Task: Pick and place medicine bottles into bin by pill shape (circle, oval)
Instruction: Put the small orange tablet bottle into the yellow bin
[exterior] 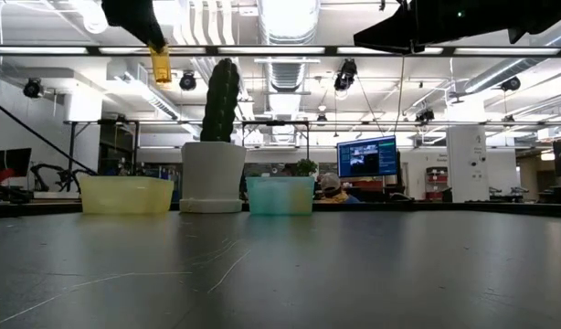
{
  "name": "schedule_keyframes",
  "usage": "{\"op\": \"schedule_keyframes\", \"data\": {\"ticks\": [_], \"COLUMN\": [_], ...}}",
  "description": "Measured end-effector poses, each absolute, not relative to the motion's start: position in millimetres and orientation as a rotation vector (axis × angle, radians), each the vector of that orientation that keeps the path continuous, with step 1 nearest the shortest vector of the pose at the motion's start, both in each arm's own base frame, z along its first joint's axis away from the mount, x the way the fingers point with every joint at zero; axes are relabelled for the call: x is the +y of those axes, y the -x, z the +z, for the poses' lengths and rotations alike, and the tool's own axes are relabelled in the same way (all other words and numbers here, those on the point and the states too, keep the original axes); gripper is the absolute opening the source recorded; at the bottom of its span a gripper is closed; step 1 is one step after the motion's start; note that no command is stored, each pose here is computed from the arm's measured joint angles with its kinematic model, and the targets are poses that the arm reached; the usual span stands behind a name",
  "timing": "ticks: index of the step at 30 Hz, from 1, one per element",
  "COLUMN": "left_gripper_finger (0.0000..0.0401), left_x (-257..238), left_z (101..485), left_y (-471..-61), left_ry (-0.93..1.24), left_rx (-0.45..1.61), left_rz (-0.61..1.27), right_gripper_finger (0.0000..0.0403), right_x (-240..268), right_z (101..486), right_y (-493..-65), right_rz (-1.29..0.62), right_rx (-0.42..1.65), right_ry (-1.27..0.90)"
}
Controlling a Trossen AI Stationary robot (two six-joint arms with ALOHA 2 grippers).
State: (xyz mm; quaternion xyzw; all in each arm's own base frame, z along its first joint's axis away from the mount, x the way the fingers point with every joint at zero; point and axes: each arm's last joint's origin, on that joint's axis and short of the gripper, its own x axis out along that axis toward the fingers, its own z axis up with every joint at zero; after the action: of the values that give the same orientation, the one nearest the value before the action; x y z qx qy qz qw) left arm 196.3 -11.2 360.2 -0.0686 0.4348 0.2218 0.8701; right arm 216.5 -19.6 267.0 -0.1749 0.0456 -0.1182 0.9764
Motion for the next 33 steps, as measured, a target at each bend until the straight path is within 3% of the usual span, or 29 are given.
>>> {"op": "schedule_keyframes", "data": {"ticks": [11, 17, 26, 33], "left_gripper_finger": [0.0093, 0.0093, 0.0093, 0.0093], "left_x": [36.3, 53.7, 77.7, 107.2], "left_z": [400.8, 415.2, 410.8, 392.1], "left_y": [-143.5, -122.8, -120.6, -119.1], "left_ry": [0.24, 0.468, 0.57, 0.581], "left_rx": [0.591, 0.415, 0.435, 0.634], "left_rz": [0.632, 0.825, 0.928, 1.078], "right_gripper_finger": [0.0219, 0.0219, 0.0219, 0.0219], "right_x": [-19.6, -19.6, -19.6, -19.6], "right_z": [267.0, 266.9, 266.9, 266.8], "right_y": [-216.5, -216.5, -216.5, -216.5], "right_rz": [-0.239, -0.239, -0.239, -0.239], "right_rx": [0.092, 0.092, 0.092, 0.092], "right_ry": [0.352, 0.349, 0.348, 0.342]}}
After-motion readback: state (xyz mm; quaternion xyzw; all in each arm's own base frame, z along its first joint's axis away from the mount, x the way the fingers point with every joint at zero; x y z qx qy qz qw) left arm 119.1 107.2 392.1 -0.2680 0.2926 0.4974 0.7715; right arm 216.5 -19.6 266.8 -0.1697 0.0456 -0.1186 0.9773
